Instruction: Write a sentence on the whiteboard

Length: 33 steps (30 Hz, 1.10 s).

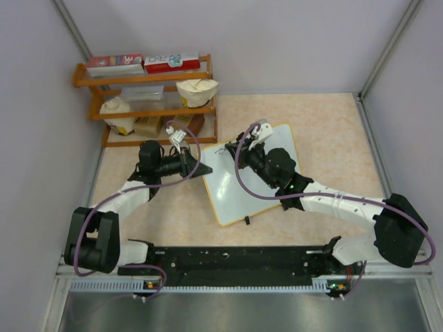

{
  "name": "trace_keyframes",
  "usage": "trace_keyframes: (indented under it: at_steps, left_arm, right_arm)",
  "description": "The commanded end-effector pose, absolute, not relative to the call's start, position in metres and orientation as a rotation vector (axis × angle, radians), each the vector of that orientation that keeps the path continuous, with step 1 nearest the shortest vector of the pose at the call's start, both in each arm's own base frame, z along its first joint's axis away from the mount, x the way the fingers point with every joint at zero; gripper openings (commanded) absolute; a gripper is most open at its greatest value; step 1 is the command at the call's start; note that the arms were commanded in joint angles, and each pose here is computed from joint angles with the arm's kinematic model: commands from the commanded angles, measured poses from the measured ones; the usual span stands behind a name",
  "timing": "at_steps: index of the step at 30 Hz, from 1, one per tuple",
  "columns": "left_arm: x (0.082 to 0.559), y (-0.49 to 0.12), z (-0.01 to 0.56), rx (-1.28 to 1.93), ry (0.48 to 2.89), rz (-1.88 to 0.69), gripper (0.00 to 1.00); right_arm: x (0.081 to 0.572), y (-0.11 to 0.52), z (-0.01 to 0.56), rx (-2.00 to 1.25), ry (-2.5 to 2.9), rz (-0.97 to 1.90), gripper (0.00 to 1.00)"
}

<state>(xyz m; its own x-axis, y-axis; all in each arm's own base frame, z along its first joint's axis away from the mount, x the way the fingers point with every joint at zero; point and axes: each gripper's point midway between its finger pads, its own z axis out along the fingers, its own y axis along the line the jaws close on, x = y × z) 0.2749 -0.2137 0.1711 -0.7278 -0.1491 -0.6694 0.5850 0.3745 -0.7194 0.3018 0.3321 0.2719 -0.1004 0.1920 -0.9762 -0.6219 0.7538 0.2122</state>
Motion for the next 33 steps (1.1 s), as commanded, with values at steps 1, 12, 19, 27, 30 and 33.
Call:
trace_keyframes:
  at_steps: [1,12,19,27,30,33]
  left_arm:
    - [0.278,-0.211,0.156,0.464,1.95,-1.313,0.0]
    - [0.278,-0.211,0.154,0.465,1.953,-1.312,0.0]
    - [0.278,-0.211,0.153,0.464,1.954,-1.313,0.0]
    - [0.279,-0.211,0.154,0.461,1.95,-1.318,0.0]
    - [0.278,-0.211,0.153,0.461,1.952,-1.32,0.0]
    - [0.277,-0.211,0.153,0.461,1.951,-1.319,0.0]
  right_arm:
    - [0.302,0.328,0.309,-0.306,1.433,0.738,0.0]
    - [0.304,0.332,0.32,-0.306,1.411,0.745,0.0]
    - [0.301,0.335,0.328,-0.31,1.385,0.773,0.0]
    - [0.309,0.334,0.307,-0.294,1.441,0.732,0.0]
    - [0.31,0.334,0.3,-0.296,1.46,0.718,0.0]
    - [0.311,0.333,0.291,-0.3,1.485,0.707,0.0]
